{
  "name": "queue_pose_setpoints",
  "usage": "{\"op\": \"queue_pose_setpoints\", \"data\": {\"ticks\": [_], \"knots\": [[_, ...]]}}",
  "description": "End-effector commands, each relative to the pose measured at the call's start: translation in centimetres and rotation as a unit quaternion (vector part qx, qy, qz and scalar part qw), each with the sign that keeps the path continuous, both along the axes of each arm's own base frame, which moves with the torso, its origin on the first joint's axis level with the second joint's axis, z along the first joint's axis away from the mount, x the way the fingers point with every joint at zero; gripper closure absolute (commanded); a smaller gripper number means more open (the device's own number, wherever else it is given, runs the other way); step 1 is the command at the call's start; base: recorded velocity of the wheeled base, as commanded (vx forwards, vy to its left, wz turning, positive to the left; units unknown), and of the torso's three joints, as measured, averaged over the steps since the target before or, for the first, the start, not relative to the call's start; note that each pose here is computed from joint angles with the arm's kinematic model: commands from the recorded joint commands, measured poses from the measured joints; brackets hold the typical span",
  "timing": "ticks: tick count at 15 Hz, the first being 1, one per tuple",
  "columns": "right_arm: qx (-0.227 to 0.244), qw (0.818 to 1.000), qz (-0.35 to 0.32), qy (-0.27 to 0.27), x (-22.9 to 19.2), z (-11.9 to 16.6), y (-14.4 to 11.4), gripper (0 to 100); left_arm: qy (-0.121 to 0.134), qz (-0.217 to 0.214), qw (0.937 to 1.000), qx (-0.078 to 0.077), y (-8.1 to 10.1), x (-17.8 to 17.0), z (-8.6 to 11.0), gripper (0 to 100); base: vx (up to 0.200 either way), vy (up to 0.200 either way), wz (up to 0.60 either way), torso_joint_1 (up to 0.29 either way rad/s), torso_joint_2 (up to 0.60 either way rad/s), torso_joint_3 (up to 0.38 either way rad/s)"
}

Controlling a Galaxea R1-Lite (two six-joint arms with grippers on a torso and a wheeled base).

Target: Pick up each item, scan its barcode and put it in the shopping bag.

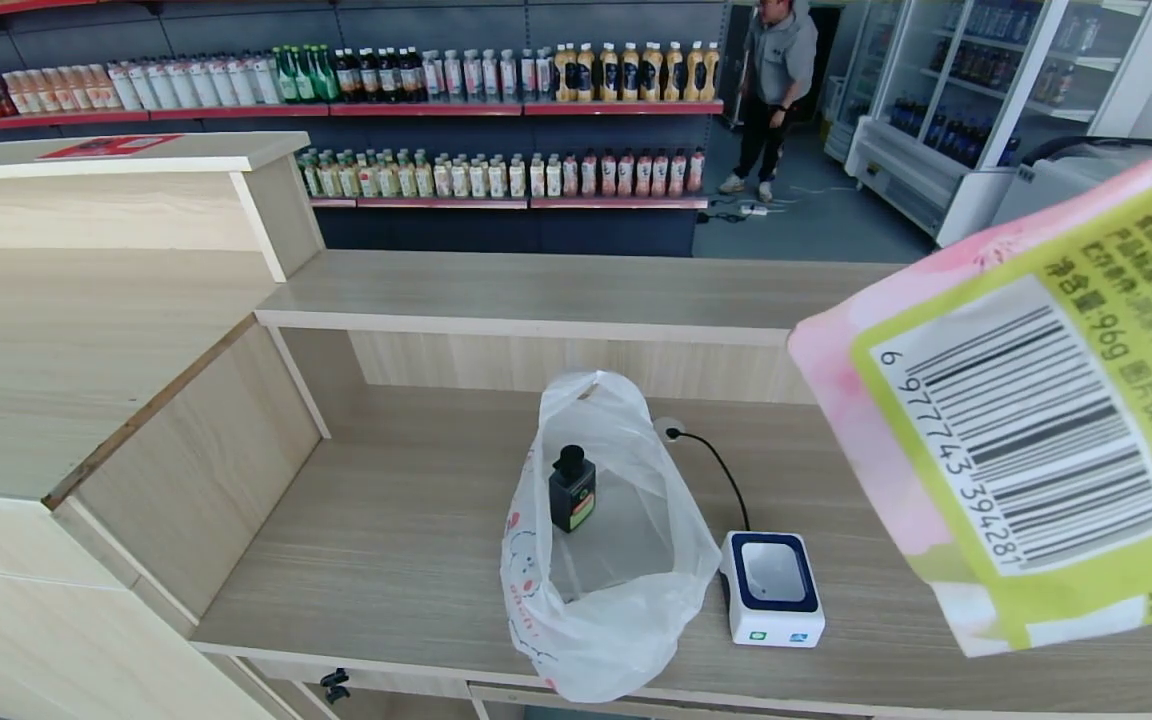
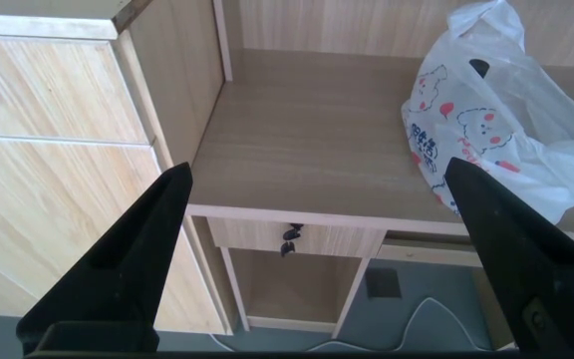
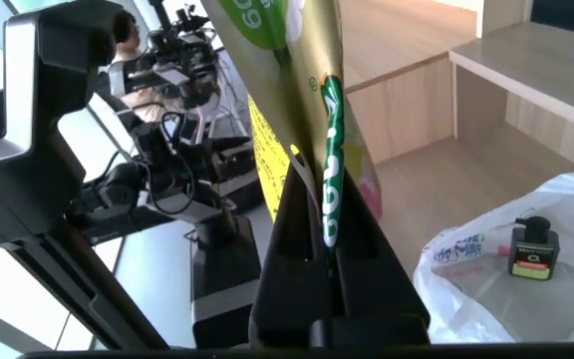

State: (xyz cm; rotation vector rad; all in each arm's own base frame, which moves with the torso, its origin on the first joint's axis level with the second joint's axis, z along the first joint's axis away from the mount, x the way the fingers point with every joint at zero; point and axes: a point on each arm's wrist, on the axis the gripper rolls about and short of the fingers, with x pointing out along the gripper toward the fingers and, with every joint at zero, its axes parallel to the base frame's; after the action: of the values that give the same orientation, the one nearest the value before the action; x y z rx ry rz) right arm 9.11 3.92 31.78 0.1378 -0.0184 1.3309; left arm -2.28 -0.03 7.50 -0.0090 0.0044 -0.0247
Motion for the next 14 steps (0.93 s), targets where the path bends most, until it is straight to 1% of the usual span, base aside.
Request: {"op": "queue_pose_setpoints", "data": {"ticks": [1,8,14], "knots": [[0.001,1.000,0.004,-0.004,-0.4,0.0,0.0,100,0.000,0.000,1.0000,0.000,0.0,0.0,0.0,0,0.000,0.000,0.00,0.000,0.00,0.000],[0.000,1.000,0.003,0.001,-1.3,-1.1,-0.2,100,0.000,0.000,1.0000,0.000,0.0,0.0,0.0,0,0.000,0.000,0.00,0.000,0.00,0.000],[0.000,1.000,-0.002,-0.001,-1.3,-1.0,-0.2,100,0.001,0.000,1.0000,0.000,0.0,0.0,0.0,0,0.000,0.000,0.00,0.000,0.00,0.000]]}}
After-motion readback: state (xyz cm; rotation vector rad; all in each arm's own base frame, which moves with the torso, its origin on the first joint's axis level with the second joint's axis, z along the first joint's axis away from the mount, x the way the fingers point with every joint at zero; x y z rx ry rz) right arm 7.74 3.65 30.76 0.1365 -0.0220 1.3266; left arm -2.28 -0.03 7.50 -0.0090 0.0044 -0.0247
